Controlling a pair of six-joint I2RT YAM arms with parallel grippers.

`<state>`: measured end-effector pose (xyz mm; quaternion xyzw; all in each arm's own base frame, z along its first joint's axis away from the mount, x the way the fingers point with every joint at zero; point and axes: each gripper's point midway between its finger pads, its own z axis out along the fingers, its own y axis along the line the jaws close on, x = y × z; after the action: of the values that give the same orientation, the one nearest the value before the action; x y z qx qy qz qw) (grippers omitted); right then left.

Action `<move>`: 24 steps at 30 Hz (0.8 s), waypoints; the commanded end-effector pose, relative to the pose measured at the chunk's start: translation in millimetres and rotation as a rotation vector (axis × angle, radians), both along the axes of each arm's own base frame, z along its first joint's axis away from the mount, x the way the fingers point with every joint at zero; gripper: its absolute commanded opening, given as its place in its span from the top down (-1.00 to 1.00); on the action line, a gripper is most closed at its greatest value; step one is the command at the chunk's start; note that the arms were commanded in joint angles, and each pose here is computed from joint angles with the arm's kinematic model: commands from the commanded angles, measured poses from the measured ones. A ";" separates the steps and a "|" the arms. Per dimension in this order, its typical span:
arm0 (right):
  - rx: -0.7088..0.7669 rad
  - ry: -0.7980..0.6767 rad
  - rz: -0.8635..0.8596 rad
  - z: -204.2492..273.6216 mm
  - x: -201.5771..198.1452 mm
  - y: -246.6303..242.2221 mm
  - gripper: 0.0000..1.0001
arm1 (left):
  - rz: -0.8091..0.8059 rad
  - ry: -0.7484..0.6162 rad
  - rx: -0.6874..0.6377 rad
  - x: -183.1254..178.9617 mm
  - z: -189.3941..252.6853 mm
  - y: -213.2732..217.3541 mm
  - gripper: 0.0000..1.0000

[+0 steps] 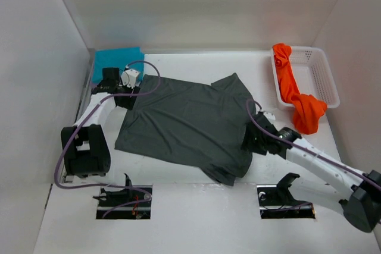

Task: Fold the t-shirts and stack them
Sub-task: Flatten out the tshirt

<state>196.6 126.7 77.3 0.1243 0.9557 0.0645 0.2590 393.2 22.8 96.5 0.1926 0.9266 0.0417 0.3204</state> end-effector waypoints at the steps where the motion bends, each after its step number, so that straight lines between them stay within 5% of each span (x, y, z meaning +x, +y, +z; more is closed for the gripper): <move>1: 0.080 0.169 -0.086 -23.9 -59.4 0.0 -0.10 | -0.022 0.115 0.064 -48.2 -18.0 13.4 -0.19; 7: 0.156 0.267 -0.108 -48.9 -99.8 17.7 -0.12 | 0.013 0.246 0.150 -96.0 -58.1 36.5 -0.18; 13: 0.228 0.242 -0.118 -55.6 -85.8 33.7 -0.09 | 0.034 0.284 0.163 -106.7 -70.8 40.8 -0.18; 16: 0.274 0.275 -0.130 -65.4 -88.0 42.4 0.14 | 0.041 0.310 0.159 -109.7 -73.0 40.7 -0.17; 21: 0.315 0.273 -0.179 -67.7 -87.0 41.5 0.96 | 0.036 0.352 0.175 -118.1 -78.0 38.6 -0.15; 24: 0.252 0.211 -0.261 -51.5 -78.8 14.4 1.00 | 0.034 0.336 0.173 -119.5 -67.2 37.3 -0.15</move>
<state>110.7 162.4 16.4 0.2514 0.9467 0.1655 0.1149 281.1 58.6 22.7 0.2077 0.9618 0.0896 0.1542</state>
